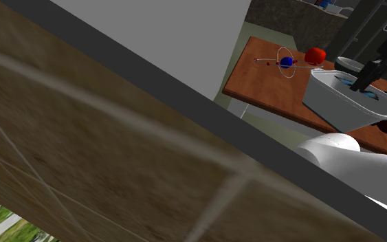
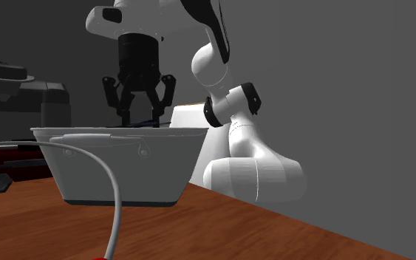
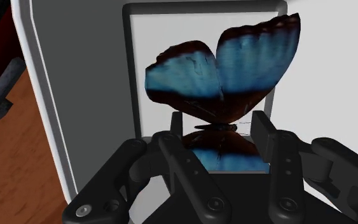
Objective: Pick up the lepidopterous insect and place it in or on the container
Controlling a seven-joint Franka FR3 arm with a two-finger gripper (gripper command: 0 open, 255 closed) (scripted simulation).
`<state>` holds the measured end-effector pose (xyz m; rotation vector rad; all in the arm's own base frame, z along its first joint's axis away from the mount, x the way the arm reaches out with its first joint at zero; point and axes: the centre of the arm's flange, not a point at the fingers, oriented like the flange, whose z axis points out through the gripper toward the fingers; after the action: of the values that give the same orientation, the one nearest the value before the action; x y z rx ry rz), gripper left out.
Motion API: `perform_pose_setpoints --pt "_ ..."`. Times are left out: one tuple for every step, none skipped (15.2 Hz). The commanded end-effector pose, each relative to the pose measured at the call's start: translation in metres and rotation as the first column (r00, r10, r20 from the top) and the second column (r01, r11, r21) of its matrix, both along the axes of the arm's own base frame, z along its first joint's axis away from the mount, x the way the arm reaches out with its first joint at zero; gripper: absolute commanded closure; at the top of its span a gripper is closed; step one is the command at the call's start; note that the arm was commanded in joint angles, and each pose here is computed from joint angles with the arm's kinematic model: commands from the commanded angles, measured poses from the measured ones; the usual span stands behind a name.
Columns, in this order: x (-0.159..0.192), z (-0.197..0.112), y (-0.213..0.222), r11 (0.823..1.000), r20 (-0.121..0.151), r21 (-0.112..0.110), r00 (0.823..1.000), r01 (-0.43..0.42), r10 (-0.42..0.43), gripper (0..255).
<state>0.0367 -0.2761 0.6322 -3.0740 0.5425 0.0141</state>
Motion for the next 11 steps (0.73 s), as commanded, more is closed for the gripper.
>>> perform_pose_setpoints --pt "0.000 0.000 0.000 1.000 0.000 0.000 1.000 0.000 0.000 255" --pt "0.000 0.000 0.000 1.000 0.000 0.000 1.000 0.000 0.000 255" --pt "0.000 0.000 0.000 1.000 0.000 0.000 1.000 0.000 0.000 255" --pt "0.000 0.000 0.000 1.000 0.000 0.000 1.000 0.000 0.000 255" --pt "0.000 0.000 0.000 1.000 0.000 0.000 1.000 0.000 0.000 0" --pt "0.000 0.000 0.000 1.000 0.000 0.000 1.000 0.000 0.000 0" --pt "0.000 0.000 0.000 1.000 0.000 0.000 1.000 0.000 0.000 0" --pt "0.000 0.000 0.000 1.000 0.000 0.000 1.000 0.000 0.000 0" --pt "0.000 0.000 0.000 1.000 0.000 0.000 1.000 0.000 0.000 0" --pt "0.000 0.000 0.000 1.000 0.000 0.000 1.000 0.000 0.000 0" --pt "0.000 0.013 0.000 1.000 0.000 0.000 1.000 0.000 0.000 0"
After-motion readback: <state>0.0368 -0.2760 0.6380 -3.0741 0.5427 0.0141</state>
